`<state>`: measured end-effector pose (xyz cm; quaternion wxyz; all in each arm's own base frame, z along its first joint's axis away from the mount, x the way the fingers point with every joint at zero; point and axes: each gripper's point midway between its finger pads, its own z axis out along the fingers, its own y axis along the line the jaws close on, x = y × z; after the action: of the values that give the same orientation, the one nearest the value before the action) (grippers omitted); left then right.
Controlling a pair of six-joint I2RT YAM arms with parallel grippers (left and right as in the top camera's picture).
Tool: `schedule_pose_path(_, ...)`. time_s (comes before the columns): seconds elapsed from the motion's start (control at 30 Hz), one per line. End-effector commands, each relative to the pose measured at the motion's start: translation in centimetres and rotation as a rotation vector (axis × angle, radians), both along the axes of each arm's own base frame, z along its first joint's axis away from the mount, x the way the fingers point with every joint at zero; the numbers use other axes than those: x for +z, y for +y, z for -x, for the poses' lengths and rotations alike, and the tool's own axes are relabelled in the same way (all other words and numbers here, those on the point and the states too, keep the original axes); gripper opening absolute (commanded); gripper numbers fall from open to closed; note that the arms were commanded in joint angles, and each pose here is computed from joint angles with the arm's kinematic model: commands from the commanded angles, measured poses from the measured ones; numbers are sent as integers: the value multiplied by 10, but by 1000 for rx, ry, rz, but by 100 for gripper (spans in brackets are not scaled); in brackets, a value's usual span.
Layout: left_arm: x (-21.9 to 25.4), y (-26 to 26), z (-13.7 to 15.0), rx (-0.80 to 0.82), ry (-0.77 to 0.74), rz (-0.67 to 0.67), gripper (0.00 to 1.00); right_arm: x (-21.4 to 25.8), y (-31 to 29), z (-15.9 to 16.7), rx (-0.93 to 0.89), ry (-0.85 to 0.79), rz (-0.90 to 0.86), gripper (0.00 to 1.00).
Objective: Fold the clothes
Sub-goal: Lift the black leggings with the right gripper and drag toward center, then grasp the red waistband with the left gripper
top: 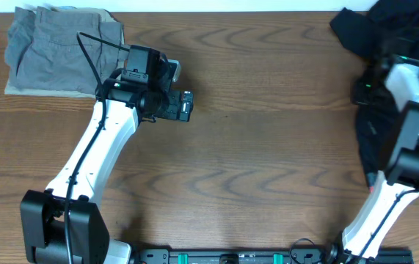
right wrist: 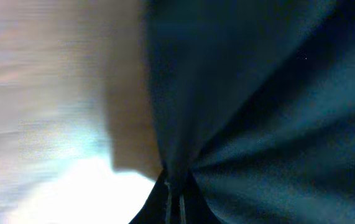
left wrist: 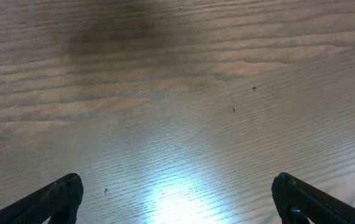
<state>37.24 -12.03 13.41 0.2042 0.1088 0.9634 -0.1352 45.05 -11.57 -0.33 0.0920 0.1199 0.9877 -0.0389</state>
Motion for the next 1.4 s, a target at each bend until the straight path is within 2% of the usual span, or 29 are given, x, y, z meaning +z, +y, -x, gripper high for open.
schedule_pose_path(0.0,0,15,-4,45,6,-18,98,-41,87,6,116,83,-113,1)
schedule_pose_path(0.4,-3,81,4,214,80,-27,98,-9,289,-27,499,-116,-192,1)
schedule_pose_path(0.73,-2,137,1,363,77,-22,98,56,400,-31,754,-272,-209,1)
schedule_pose_path(0.83,-2,149,2,393,78,-20,98,90,409,-39,767,-313,-215,13)
schedule_pose_path(0.87,-2,151,2,399,79,-19,98,105,411,-43,766,-331,-216,26)
schedule_pose_path(0.9,-3,151,3,401,80,-19,98,120,409,-48,761,-351,-217,44)
schedule_pose_path(0.93,-3,150,3,399,82,-15,98,137,407,-53,755,-374,-219,54)
schedule_pose_path(1.1,1,123,2,324,85,75,98,209,377,-77,694,-484,-215,87)
schedule_pose_path(1.13,3,114,2,295,85,97,98,222,366,-82,675,-504,-211,91)
schedule_pose_path(1.23,9,76,5,188,94,187,98,249,327,-94,608,-542,-193,93)
schedule_pose_path(1.37,5,28,20,61,134,194,98,255,268,-106,490,-532,-172,96)
